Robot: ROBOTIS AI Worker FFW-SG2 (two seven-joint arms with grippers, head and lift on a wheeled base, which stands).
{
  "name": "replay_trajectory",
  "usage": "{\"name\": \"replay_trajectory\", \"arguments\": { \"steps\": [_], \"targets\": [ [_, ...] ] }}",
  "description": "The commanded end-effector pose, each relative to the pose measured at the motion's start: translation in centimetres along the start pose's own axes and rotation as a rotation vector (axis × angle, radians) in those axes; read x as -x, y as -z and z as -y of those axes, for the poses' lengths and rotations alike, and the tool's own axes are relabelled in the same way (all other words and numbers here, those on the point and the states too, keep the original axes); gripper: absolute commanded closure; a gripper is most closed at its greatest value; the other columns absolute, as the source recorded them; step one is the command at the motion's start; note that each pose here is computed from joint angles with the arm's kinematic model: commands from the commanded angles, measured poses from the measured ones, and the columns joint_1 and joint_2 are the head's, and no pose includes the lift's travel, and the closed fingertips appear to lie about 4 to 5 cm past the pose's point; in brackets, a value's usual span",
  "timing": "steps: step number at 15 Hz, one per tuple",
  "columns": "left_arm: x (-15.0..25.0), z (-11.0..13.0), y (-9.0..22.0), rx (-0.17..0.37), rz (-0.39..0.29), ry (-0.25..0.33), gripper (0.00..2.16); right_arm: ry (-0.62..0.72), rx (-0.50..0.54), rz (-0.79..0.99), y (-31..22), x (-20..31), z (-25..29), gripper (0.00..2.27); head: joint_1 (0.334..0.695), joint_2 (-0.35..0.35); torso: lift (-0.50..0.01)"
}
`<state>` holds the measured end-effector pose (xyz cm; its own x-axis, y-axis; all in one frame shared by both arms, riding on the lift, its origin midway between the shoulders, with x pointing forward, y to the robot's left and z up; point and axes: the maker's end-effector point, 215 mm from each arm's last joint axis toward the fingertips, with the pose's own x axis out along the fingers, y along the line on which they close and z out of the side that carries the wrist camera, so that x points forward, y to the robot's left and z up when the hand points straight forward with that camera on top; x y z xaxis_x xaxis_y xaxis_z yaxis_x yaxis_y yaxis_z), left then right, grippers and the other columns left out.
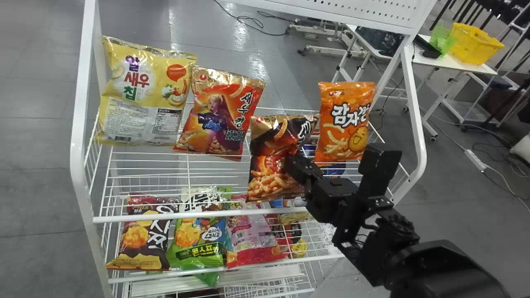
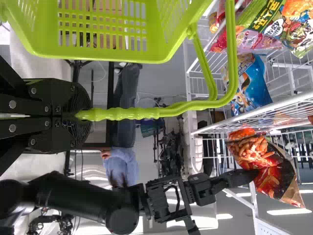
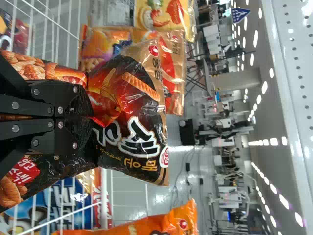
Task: Hold basket handle with left hand then pick spicy shrimp crackers with right hand and place into basket
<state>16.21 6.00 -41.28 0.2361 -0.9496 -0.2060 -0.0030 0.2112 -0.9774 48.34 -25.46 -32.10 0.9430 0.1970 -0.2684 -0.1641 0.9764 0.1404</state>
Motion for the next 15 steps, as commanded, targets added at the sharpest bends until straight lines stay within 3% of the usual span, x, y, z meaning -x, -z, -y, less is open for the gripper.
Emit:
{"name": "replay_trajectory", "arguments": {
  "steps": [1, 11, 15],
  "targets": [
    [-0.1, 0.1, 0.0, 0.001, 0.002, 0.002, 1.89, -0.034, -0.02, -0.062, 1.2, 1.7, -1.3, 1.48, 0.695, -0.342, -0.037],
    [-0.1, -0.5, -0.7, -0.008, 0.007, -0.019, 1.89, -0.208, -0.057, -0.328, 6.1, 9.6, -7.6, 1.48, 0.695, -0.317, -0.037],
    [0.0, -0.7, -0.7, -0.005, 0.008, -0.023, 1.89, -0.296, -0.092, -0.431, 9.0, 12.3, -10.9, 1.48, 0.695, -0.278, -0.037]
  ]
}}
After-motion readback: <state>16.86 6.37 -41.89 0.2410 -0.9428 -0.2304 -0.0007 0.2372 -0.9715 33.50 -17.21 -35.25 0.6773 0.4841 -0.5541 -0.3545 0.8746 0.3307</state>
